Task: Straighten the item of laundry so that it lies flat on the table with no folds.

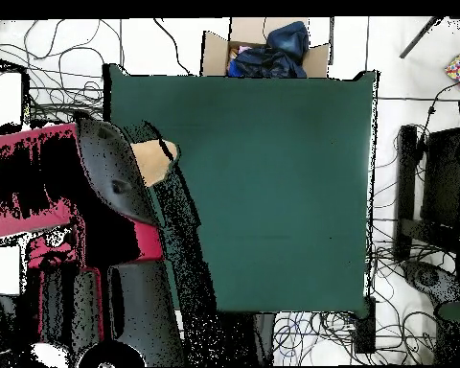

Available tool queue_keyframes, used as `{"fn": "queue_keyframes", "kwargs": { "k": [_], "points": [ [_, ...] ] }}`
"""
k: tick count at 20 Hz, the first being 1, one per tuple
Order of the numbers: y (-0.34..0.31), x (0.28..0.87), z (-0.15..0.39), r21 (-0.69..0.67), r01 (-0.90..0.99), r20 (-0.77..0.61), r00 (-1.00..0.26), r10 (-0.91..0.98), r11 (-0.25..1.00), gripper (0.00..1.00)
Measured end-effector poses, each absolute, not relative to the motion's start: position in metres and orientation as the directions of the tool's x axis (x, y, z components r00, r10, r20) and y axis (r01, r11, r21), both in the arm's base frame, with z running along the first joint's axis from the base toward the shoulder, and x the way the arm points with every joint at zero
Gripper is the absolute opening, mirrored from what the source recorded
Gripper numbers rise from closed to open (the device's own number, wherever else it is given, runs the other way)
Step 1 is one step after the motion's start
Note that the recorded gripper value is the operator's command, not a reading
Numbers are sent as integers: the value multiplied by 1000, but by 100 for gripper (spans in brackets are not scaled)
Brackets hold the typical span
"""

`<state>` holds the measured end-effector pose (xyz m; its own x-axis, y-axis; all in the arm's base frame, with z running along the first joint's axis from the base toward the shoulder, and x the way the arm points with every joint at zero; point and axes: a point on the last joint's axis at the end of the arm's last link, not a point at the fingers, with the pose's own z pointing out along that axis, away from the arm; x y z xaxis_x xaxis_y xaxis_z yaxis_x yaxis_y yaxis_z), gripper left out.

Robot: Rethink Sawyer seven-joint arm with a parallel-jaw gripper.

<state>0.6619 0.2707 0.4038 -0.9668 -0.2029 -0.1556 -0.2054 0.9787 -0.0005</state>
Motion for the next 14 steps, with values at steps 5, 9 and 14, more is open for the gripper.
{"fn": "queue_keyframes", "kwargs": {
  "k": [5, 9, 14],
  "points": [
    [283, 662, 389, 15, -177, -148, -974, -173, 984, 0],
    [287, 673, 373, 30, -167, -193, -968, -158, 986, 0],
    [289, 684, 353, 38, -164, -250, -957, -150, 986, 0]
  ]
}}
